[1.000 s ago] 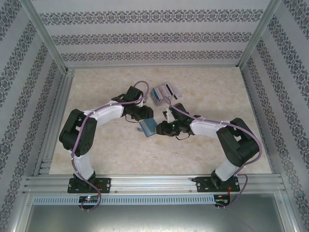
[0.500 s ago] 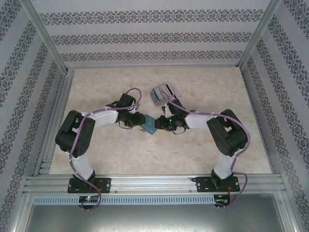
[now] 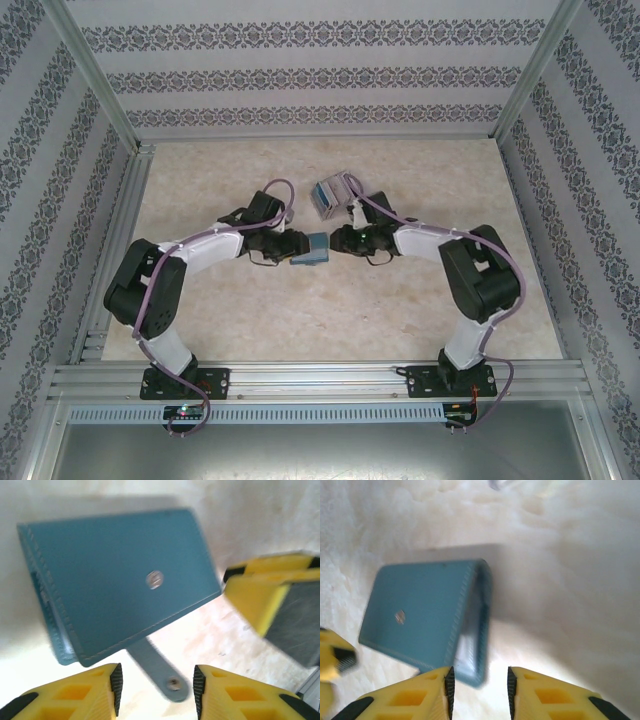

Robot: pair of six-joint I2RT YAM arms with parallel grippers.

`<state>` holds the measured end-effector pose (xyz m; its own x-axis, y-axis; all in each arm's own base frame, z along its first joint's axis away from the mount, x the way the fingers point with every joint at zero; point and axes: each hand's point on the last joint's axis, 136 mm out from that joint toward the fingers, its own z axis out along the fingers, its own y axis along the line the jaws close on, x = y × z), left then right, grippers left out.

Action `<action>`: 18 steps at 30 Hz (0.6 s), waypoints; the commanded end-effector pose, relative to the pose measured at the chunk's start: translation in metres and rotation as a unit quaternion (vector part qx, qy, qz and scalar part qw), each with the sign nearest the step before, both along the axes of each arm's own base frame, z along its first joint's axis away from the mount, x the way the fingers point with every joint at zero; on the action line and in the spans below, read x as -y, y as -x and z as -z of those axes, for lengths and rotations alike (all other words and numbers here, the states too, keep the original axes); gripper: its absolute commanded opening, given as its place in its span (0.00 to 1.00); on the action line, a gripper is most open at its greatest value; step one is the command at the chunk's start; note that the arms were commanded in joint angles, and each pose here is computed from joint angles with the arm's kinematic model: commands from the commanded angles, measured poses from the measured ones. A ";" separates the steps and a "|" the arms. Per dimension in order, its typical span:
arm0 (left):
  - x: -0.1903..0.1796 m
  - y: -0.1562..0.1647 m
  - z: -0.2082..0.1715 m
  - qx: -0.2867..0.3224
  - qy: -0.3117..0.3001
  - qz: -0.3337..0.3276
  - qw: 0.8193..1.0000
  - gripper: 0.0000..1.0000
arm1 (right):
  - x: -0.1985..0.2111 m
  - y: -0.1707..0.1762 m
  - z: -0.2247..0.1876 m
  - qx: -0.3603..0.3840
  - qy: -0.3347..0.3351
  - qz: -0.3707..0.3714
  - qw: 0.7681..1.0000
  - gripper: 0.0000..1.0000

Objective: Put the credit cards into the card holder
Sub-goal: Rotate the card holder at the center of the table.

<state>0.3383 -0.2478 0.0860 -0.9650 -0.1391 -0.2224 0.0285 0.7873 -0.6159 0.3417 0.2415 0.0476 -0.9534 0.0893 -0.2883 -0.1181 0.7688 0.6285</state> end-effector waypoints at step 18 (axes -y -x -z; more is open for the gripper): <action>-0.002 -0.081 0.010 -0.004 -0.016 0.022 1.000 0.45 | -0.037 0.054 -0.002 -0.009 -0.024 -0.045 0.999 0.41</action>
<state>0.4340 -0.2467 0.0767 -0.9602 -0.1242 -0.2503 0.0482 0.8086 -0.5864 0.2740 0.2702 0.0510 -0.9632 -0.0124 -0.2685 -0.1916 0.7323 0.6534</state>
